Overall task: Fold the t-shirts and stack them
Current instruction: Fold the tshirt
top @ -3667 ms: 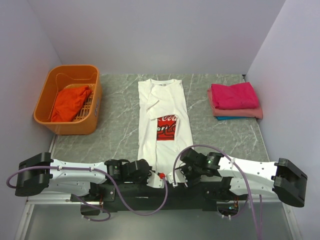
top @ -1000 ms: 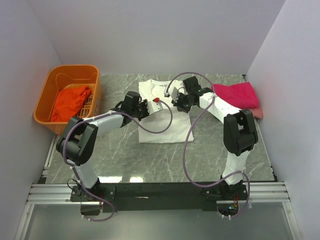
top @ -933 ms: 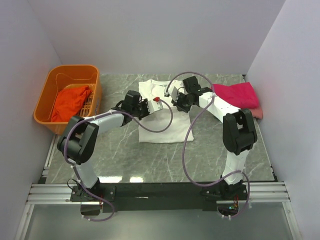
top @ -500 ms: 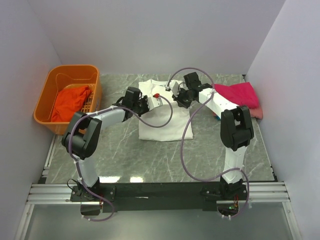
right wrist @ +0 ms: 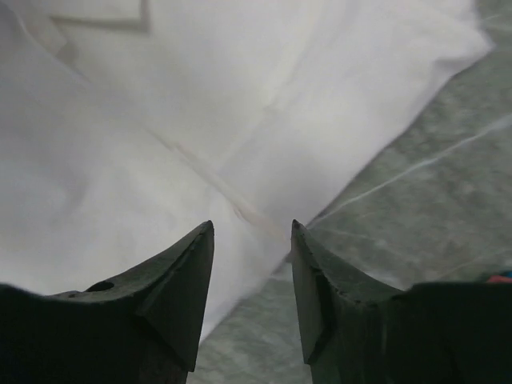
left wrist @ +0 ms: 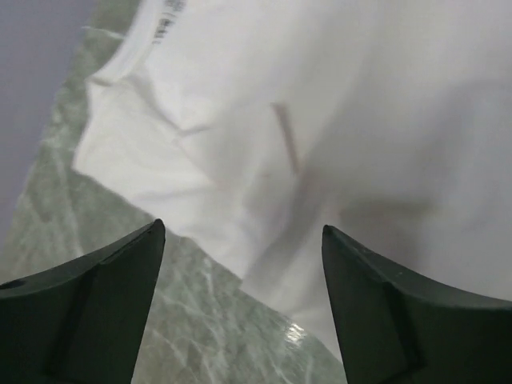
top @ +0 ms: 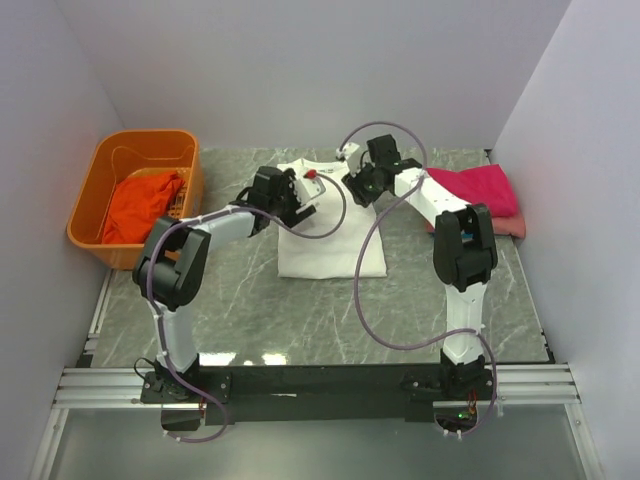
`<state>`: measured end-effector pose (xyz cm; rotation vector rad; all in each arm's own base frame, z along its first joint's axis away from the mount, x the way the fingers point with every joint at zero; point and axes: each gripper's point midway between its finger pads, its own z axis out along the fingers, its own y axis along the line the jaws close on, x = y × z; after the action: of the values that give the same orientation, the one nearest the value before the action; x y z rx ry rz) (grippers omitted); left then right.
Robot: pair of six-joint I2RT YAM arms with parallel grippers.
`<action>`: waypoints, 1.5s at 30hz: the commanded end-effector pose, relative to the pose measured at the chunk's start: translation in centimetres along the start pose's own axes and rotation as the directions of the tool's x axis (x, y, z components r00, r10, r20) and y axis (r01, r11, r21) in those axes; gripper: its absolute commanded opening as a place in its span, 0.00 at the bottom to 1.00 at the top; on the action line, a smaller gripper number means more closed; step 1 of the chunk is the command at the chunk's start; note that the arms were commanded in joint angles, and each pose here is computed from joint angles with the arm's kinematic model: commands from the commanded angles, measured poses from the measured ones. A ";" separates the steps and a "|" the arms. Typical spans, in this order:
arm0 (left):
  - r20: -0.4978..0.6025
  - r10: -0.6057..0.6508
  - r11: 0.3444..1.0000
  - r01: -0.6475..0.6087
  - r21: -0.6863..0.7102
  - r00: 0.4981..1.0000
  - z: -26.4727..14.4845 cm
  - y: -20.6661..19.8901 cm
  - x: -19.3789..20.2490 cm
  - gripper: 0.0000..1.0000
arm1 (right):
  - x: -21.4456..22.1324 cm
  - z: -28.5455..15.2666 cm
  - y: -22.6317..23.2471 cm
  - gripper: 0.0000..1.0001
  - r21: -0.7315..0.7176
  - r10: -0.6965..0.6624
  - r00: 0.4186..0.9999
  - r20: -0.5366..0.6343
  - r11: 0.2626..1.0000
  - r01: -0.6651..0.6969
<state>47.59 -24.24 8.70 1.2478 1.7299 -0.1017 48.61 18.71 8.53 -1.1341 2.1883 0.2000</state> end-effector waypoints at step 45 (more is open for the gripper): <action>-0.031 0.373 0.920 -0.366 0.140 0.927 -9.2 -14.0 4.1 0.57 | 12.4 -7.0 13.8 0.72 -0.123 -0.649 0.749 0.134 0.739 0.662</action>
<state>30.14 -22.31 3.78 1.7053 1.5355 0.0457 28.52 15.70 4.29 -1.8753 1.6080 0.1953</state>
